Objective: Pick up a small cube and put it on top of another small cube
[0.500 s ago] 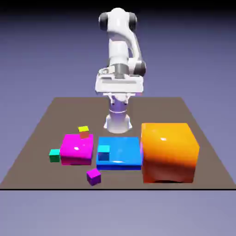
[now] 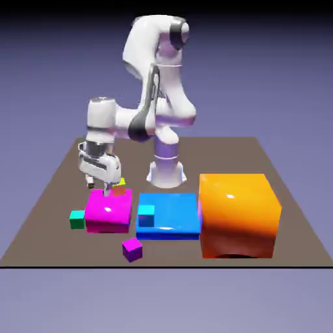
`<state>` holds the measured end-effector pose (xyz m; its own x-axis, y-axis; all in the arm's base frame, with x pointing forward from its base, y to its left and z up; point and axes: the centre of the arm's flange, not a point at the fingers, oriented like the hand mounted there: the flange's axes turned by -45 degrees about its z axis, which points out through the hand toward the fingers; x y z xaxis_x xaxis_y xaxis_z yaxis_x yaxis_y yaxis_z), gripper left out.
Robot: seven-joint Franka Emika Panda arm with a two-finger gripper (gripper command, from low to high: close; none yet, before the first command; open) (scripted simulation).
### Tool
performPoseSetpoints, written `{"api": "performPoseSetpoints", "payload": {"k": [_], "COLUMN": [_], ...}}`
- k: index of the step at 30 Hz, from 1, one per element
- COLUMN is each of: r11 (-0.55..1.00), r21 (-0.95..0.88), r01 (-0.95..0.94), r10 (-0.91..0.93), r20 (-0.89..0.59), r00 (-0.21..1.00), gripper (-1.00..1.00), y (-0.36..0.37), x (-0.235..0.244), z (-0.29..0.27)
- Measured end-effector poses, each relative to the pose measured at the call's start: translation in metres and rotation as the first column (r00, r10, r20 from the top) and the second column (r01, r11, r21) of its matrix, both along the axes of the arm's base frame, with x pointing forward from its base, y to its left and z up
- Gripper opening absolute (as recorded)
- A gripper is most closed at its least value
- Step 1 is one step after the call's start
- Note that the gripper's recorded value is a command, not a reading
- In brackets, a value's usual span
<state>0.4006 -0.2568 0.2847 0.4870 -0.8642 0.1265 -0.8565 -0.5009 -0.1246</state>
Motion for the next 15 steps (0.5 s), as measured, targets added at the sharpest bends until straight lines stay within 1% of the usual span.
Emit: {"api": "performPoseSetpoints", "payload": {"k": [4,7,9,13,14,15], "r11": [0.959,0.874,0.873,0.873,0.873,0.873], "r21": [0.103,0.157,0.158,0.158,0.158,0.158], "r01": [0.266,0.46,0.462,0.461,0.462,0.462], "r10": [-0.252,-0.42,-0.422,-0.421,-0.422,-0.422], "r20": [-0.126,-0.231,-0.232,-0.232,-0.232,-0.232], "r00": [0.959,0.878,0.877,0.877,0.877,0.877], "gripper": [0.0,0.0,0.0,0.0,-1.0,-1.0], "y": [-0.058,-0.096,-0.096,-0.092,-0.09,-0.09], "x": [-0.033,-0.067,-0.068,-0.067,-0.068,-0.068], "z": [-0.052,-0.092,-0.092,-0.148,-0.162,-0.162]}}
